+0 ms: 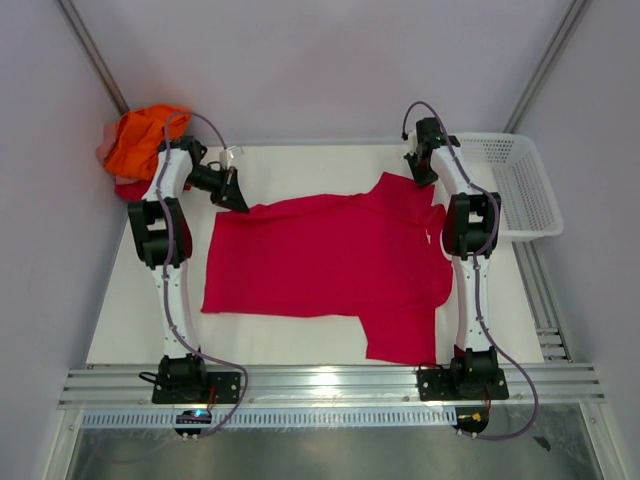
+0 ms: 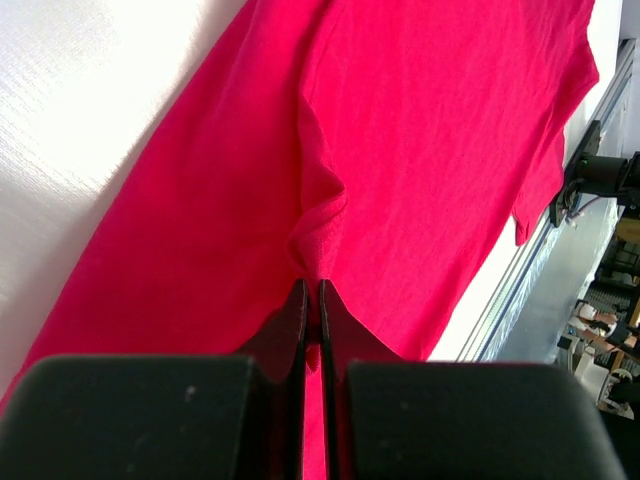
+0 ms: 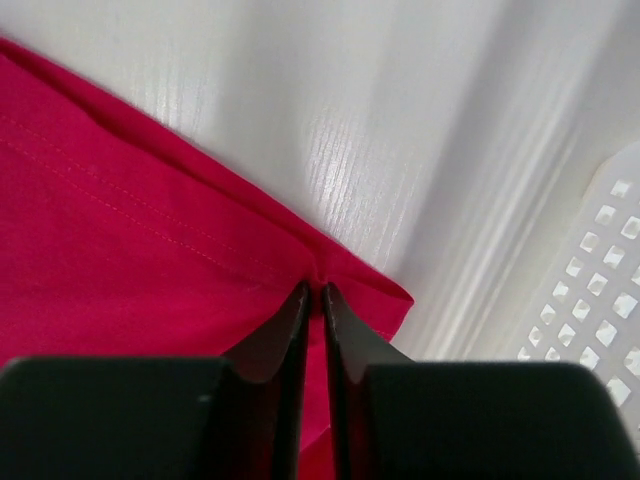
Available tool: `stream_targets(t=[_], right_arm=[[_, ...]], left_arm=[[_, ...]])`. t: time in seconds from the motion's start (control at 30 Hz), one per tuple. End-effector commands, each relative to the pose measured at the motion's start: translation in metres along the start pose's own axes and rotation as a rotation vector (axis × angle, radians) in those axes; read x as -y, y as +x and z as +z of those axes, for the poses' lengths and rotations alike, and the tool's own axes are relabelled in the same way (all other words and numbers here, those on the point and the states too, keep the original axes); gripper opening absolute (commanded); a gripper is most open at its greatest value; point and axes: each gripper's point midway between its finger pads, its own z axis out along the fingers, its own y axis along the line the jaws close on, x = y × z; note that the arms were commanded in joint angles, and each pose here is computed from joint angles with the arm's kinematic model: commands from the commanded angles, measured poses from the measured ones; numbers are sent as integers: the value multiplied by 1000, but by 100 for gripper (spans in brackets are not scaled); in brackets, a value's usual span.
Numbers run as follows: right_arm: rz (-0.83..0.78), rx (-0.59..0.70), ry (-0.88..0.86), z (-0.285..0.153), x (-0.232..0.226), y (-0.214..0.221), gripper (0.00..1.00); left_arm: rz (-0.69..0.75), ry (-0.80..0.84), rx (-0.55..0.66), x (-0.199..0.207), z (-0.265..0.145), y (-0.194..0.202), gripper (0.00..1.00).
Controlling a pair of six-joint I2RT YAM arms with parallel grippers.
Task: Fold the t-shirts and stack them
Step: Grap the side of the flattened tshirt furthest away from the robot with both arms
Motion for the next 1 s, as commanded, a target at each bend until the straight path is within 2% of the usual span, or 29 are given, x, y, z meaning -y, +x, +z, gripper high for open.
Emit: stream_targets(t=[0.0, 0.03, 0.17, 0.37, 0.5, 0.7, 0.87, 0.97], right_arm=[[-13, -84, -24, 10, -3, 26, 13], [-15, -86, -27, 10, -4, 27, 3], [-26, -93, -53, 11, -8, 31, 3], [-28, -14, -30, -4, -2, 12, 3], [-13, 94, -31, -33, 4, -16, 3], [14, 261, -63, -102, 7, -62, 3], [13, 323, -108, -144, 2, -70, 3], [2, 320, -140, -154, -5, -63, 3]], left_arm=[[-86, 58, -34, 16, -2, 11, 0], [-87, 59, -35, 15, -1, 11, 0], [-91, 60, -42, 16, 0, 13, 0], [-92, 62, -35, 15, -1, 12, 0], [-64, 39, -15, 18, -6, 4, 0], [6, -22, 15, 30, -26, -12, 0], [27, -21, 16, 40, -34, -10, 0], [31, -14, 6, 46, -36, -5, 0]])
